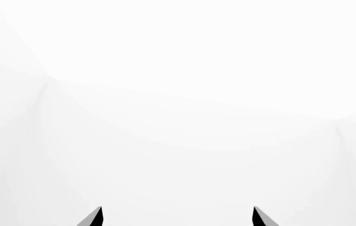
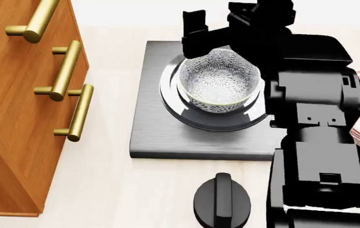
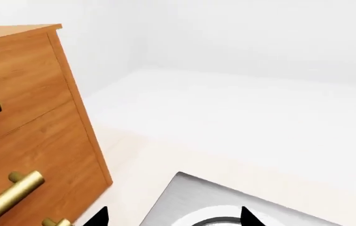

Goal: Put the bowl on the stove.

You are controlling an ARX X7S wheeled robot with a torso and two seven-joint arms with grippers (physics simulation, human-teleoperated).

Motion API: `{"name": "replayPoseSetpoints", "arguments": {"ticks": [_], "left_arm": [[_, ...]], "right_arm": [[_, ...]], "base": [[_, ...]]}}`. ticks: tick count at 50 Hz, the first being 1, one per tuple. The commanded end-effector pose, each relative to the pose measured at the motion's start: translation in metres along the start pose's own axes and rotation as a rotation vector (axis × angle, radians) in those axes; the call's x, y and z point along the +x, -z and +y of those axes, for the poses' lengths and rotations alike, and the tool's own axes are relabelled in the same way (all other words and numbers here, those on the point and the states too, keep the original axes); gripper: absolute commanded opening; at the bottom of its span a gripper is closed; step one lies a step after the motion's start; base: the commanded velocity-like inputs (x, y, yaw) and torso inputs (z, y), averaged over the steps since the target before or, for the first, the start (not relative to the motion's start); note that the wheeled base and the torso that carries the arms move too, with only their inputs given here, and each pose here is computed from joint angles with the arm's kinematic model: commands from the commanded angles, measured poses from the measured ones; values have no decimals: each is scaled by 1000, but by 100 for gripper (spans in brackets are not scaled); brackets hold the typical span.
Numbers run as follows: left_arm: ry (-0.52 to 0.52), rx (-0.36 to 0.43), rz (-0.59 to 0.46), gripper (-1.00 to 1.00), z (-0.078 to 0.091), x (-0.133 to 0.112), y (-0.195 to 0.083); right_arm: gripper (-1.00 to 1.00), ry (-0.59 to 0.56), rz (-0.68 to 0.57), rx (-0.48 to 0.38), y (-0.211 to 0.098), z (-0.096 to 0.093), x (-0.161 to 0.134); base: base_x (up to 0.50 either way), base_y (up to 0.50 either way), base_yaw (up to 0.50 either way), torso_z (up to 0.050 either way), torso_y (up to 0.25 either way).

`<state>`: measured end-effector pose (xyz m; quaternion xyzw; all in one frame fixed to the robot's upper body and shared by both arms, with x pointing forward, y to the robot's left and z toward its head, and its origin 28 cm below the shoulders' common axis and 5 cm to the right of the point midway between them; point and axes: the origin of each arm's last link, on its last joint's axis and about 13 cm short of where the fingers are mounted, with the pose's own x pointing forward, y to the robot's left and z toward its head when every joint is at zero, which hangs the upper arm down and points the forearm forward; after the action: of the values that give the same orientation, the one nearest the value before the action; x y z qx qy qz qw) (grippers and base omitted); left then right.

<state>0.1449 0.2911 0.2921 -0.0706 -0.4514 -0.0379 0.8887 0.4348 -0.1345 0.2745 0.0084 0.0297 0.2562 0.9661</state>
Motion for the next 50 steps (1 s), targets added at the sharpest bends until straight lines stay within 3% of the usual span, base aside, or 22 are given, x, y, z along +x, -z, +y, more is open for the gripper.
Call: {"name": "replayPoseSetpoints", "arguments": {"ticks": [1,4,9,17,23,25,29,36,50], "left_arm": [[-27,-10,-30,100,3,0,1],[-24,-14,-31,100,2,0,1],[-24,-21,-31,100,1,0,0],[-36,-25,-32,100,1,1,2],[-35,-37,-25,100,0,0,4],[-37,-39,-23,100,0,0,4],[-37,-46,-18,100,0,0,5],[-37,-54,-12,100,0,0,7],[-41,-94,-7,100,-2,-1,8]], "right_arm": [[100,137,-119,82,28,3,-36],[100,167,-272,-22,6,19,-70],[100,196,-277,-38,19,35,-96],[100,334,-400,-5,29,55,-134],[100,310,-448,38,39,57,-151],[100,240,-505,69,42,58,-156],[100,208,-558,117,49,59,-165],[100,109,-804,220,51,61,-185],[100,-47,-1134,286,43,74,-211]], "base": [[0,0,0,0,0],[0,0,0,0,0],[0,0,0,0,0],[0,0,0,0,0],[0,0,0,0,0],[0,0,0,0,0],[0,0,0,0,0],[0,0,0,0,0],[0,0,0,0,0]]}}
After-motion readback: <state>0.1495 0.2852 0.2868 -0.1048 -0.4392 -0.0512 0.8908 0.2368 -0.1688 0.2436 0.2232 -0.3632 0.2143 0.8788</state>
